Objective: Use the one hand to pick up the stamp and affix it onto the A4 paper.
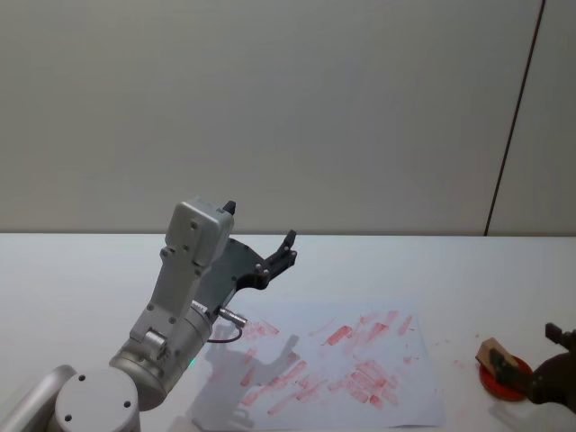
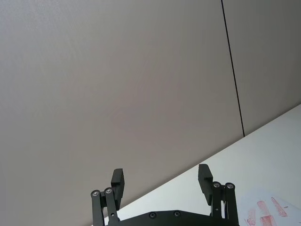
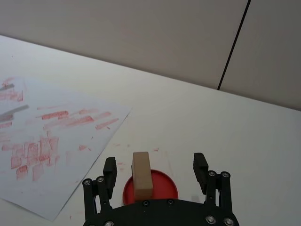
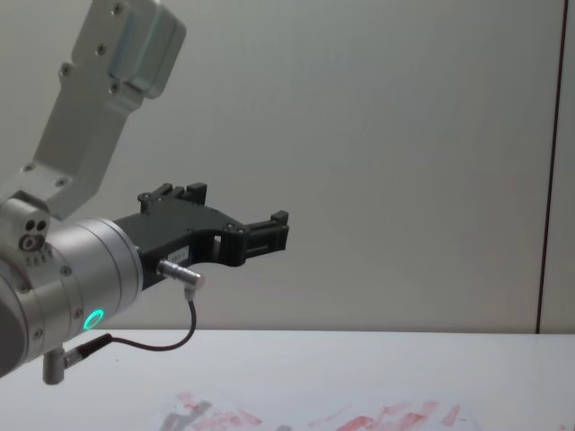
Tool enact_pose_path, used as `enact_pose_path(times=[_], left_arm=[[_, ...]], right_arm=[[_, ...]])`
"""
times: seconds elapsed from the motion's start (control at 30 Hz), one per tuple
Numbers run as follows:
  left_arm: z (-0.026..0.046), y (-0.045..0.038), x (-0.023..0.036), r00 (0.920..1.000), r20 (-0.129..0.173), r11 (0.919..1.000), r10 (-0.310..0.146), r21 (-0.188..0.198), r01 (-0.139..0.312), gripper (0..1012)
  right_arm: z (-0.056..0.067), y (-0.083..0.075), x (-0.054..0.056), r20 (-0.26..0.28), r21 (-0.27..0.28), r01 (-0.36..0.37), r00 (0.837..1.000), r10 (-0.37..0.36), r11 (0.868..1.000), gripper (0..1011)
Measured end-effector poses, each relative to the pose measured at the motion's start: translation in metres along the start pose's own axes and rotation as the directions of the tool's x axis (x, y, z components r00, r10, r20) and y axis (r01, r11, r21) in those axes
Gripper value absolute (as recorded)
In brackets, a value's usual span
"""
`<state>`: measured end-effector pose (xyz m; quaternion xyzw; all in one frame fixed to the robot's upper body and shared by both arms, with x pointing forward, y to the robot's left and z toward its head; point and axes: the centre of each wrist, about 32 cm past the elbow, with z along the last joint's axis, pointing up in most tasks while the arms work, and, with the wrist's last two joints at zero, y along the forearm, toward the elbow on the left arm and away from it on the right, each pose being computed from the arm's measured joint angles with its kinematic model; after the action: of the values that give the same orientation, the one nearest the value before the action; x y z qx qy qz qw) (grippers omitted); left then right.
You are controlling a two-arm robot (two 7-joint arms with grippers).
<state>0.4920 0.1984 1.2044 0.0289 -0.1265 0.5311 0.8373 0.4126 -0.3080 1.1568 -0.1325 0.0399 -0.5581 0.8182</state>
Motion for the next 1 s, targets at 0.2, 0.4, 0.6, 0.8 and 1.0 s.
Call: enact_pose_path(times=[0.2, 0.4, 0.6, 0.8, 1.0], left_arm=[[0.0000, 0.0000, 0.0000, 1.0000, 0.000, 1.0000, 0.000, 0.000, 0.000, 1003], [0.0000, 0.0000, 0.0000, 1.0000, 0.000, 1.0000, 0.000, 0.000, 0.000, 1002], [0.0000, 0.0000, 0.0000, 1.0000, 0.000, 1.0000, 0.000, 0.000, 0.000, 1003], [0.0000, 0.0000, 0.0000, 1.0000, 0.000, 1.0000, 0.000, 0.000, 0.000, 1002], [0.0000, 0.0000, 0.0000, 1.0000, 0.000, 1.0000, 0.000, 0.000, 0.000, 1003]], right_arm=[[-0.004, 0.003, 0.001, 0.006, -0.037, -0.014, 1.000, 0.014, 0.999, 1001], [-0.008, 0.006, 0.001, 0.011, -0.075, -0.030, 0.999, 0.031, 0.997, 1001], [-0.011, 0.009, 0.000, 0.012, -0.093, -0.037, 0.999, 0.038, 0.995, 1001], [-0.014, 0.012, -0.002, 0.014, -0.103, -0.045, 0.999, 0.047, 0.994, 1001], [-0.016, 0.016, -0.004, 0.015, -0.108, -0.052, 0.998, 0.054, 0.993, 1001]])
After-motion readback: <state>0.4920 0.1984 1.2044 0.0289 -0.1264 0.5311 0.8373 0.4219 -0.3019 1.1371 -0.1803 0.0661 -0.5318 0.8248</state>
